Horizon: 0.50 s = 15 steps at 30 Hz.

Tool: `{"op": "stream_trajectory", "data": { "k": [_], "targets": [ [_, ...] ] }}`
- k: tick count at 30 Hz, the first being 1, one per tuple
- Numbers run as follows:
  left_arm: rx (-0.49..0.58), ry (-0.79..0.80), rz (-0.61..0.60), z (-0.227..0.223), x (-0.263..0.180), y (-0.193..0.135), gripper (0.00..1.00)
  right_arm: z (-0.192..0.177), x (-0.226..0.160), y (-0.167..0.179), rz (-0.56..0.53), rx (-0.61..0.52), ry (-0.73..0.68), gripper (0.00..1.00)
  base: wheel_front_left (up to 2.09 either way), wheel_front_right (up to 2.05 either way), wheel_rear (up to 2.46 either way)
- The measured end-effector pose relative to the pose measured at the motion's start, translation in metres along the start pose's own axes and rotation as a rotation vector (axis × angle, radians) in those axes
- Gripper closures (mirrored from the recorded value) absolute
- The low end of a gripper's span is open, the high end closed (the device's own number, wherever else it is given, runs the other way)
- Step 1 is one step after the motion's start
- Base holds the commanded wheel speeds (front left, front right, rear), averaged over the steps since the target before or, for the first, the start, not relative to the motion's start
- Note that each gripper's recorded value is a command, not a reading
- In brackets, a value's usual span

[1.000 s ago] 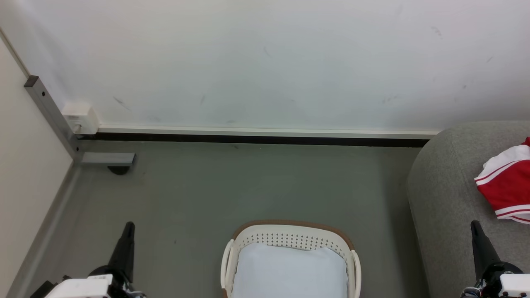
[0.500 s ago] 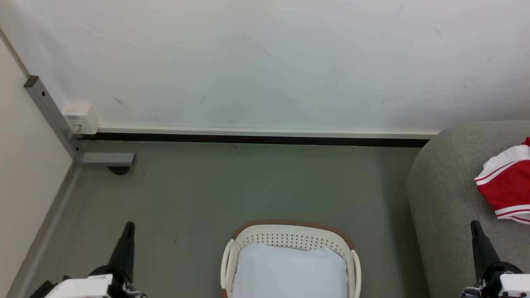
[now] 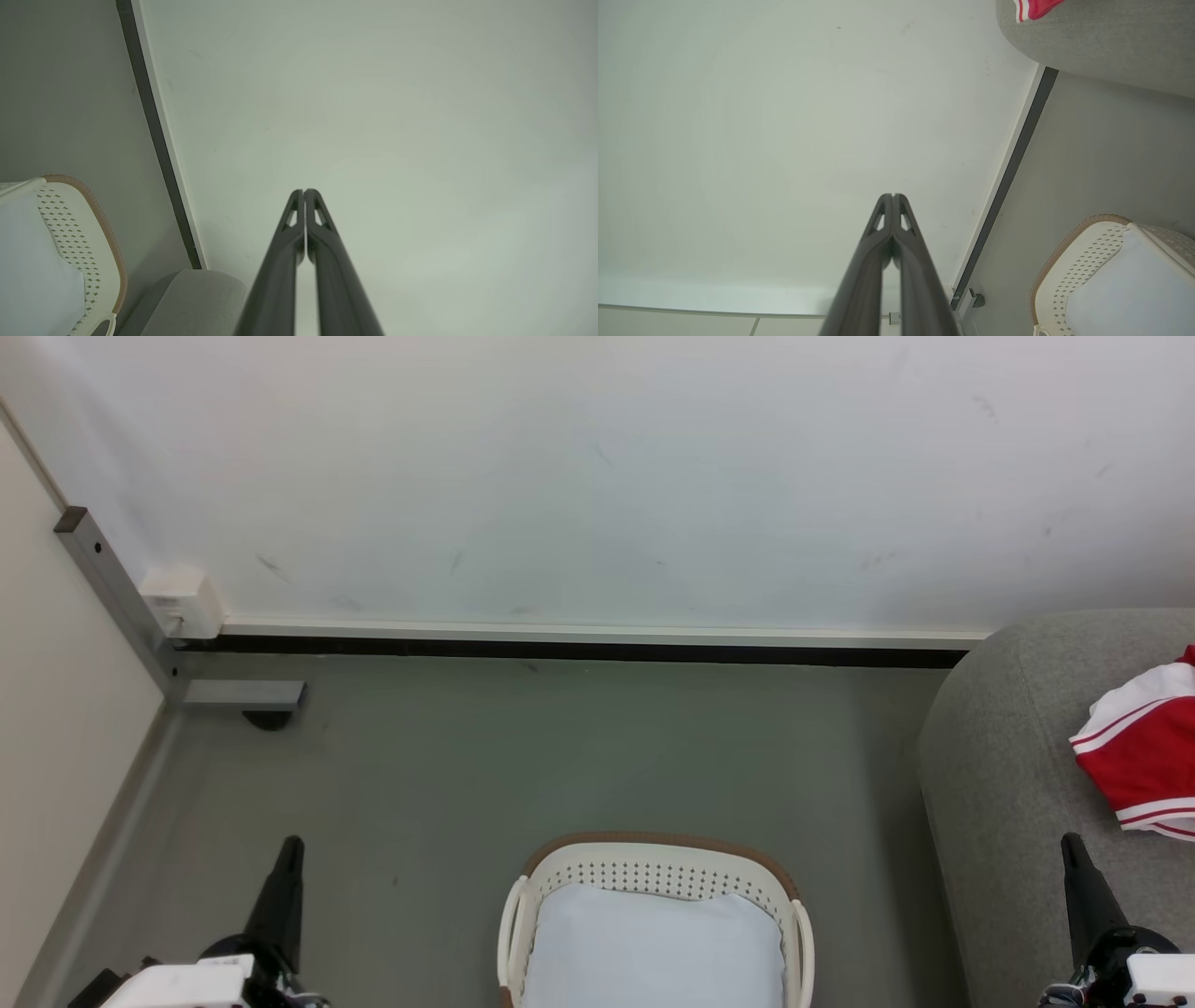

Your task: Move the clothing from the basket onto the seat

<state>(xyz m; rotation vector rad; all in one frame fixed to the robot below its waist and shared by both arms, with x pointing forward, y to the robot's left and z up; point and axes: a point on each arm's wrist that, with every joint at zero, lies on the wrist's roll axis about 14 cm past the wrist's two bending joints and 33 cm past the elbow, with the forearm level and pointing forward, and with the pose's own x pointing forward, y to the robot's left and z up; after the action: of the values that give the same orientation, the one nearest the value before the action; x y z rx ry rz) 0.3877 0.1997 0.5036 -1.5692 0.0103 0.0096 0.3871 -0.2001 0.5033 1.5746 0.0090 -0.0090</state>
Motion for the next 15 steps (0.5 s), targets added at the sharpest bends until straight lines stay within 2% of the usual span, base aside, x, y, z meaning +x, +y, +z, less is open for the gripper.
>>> {"op": "stream_trajectory", "data": {
  "k": [15],
  "targets": [
    [0.000, 0.000, 0.000, 0.0000, 0.0000, -0.0001, 1.00, 0.0001, 0.0000, 0.0000, 0.000, 0.000, 0.000, 1.00, 0.00, 0.00, 0.00]
  ]
}}
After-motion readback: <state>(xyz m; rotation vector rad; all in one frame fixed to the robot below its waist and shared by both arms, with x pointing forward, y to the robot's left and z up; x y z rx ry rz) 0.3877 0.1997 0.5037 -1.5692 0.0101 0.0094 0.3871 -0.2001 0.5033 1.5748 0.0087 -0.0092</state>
